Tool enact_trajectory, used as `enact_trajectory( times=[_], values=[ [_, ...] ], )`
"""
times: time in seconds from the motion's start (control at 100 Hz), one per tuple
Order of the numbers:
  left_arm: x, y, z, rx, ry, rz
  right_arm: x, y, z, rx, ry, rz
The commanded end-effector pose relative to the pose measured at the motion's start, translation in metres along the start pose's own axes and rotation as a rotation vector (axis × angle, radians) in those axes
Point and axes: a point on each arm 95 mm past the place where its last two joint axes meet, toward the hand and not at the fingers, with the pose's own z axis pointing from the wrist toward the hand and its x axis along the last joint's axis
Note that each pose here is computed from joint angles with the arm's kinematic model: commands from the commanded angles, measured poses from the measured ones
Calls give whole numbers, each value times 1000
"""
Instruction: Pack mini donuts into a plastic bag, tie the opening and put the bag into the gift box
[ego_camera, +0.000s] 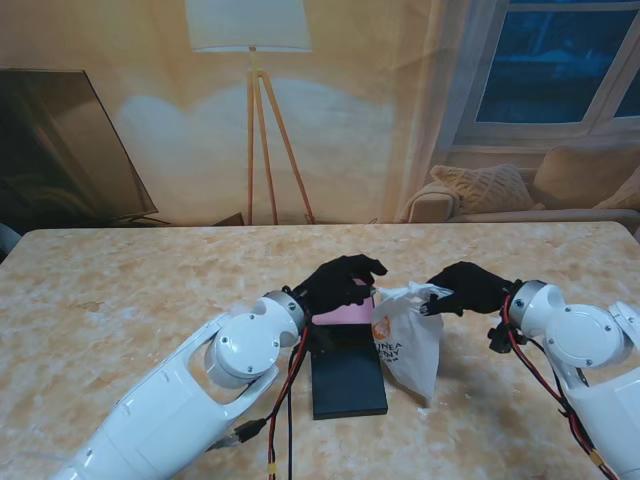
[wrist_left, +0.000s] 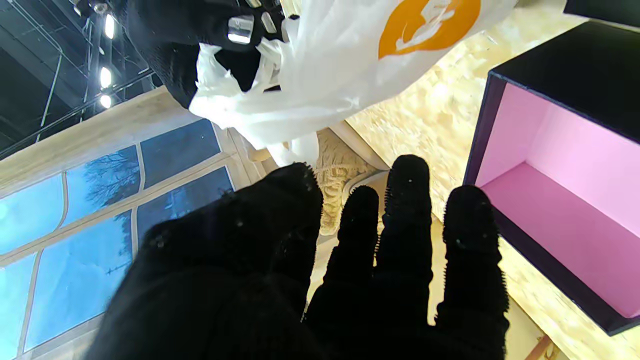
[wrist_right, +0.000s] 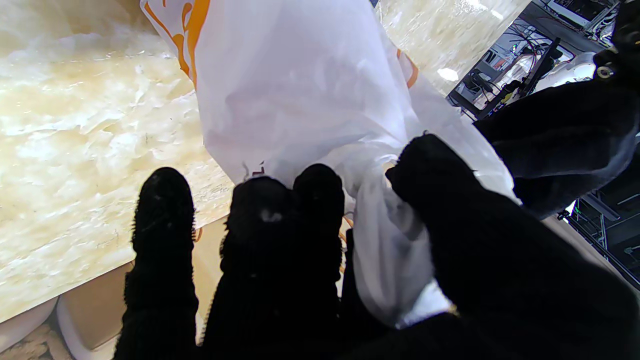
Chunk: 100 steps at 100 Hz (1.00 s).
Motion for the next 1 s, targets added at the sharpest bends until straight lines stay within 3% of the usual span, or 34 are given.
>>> enact_trajectory(
  times=[0.0,0.43,0.99],
  values=[
    [2,2,-3,-27,3,-10,0,-6,1,22,0,9],
    [7,10,-1,-92,21,3,-3,-6,1,19,0,8],
    [6,9,-7,-156,-16,-108,-6,-7,1,22,-4,10]
  ],
)
